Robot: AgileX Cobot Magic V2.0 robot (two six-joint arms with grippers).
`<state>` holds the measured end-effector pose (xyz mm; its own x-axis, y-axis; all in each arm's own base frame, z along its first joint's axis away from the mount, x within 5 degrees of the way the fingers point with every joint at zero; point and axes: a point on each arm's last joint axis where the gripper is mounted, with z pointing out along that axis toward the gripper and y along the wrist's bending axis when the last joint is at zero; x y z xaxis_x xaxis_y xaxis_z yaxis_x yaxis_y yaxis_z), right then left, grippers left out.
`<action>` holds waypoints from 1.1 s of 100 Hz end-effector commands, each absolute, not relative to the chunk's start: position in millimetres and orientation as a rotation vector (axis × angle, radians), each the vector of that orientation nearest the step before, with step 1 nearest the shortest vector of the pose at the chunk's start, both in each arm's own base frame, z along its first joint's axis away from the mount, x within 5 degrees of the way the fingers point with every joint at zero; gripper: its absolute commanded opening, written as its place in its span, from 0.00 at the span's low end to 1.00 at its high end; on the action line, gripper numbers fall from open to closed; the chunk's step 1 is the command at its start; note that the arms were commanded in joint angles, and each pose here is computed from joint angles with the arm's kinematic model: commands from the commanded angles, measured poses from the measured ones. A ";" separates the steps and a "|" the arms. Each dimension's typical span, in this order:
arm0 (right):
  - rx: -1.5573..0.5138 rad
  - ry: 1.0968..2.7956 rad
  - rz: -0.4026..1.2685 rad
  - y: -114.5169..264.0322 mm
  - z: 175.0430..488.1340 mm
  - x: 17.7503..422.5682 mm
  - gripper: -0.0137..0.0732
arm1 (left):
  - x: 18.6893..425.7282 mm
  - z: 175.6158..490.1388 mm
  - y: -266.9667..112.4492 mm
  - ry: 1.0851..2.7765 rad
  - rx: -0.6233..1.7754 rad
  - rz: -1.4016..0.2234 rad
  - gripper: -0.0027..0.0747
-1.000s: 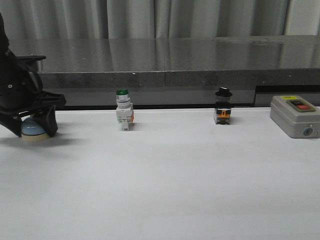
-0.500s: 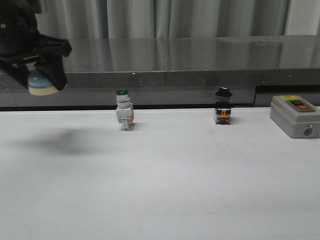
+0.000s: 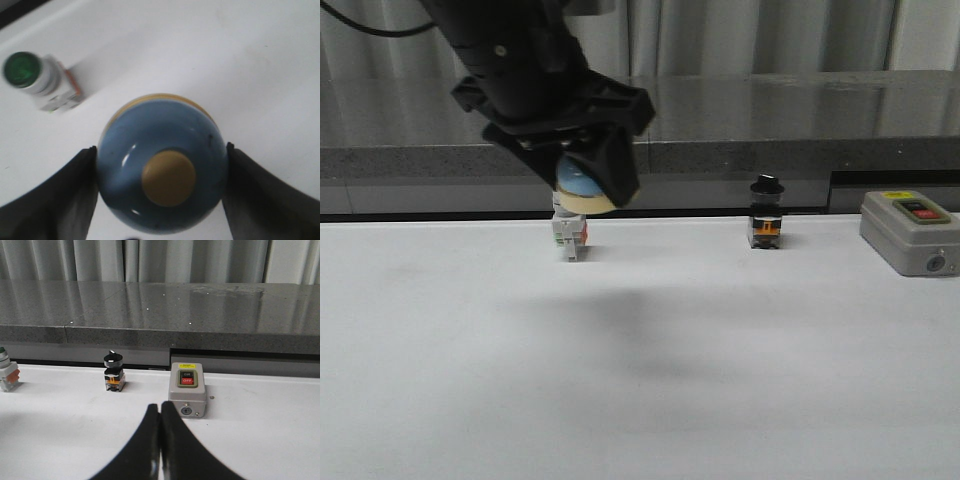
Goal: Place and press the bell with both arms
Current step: 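Lift the bell with the left gripper and carry it toward table center, then lower the bell onto the table and open the left gripper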
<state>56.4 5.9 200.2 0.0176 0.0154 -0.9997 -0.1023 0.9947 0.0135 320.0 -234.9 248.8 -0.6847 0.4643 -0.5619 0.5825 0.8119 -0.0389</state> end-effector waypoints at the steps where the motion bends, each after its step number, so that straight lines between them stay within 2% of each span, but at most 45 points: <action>1: -0.068 1.435 0.076 5.0 213.6 53.7 0.09 | 320.6 272.0 -253.3 2.317 0.766 -0.356 0.25; 28: -0.068 1.435 0.076 5.0 213.6 53.7 0.09 | 337.2 233.8 -285.6 2.391 0.791 -0.387 0.25; 88: -0.068 1.435 0.076 5.0 213.6 53.7 0.09 | 340.7 182.1 -291.7 2.554 0.805 -0.370 0.27; 97: -0.068 1.435 0.076 5.0 213.6 53.7 0.09 | 340.0 181.7 -291.3 2.559 0.817 -0.366 0.38; 102: -0.068 1.435 0.076 5.0 213.6 53.7 0.09 | 340.3 182.5 -291.7 2.553 0.826 -0.367 0.49; 110: -0.068 1.435 0.076 5.0 213.6 53.7 0.09 | 339.9 182.9 -292.2 2.556 0.827 -0.376 0.72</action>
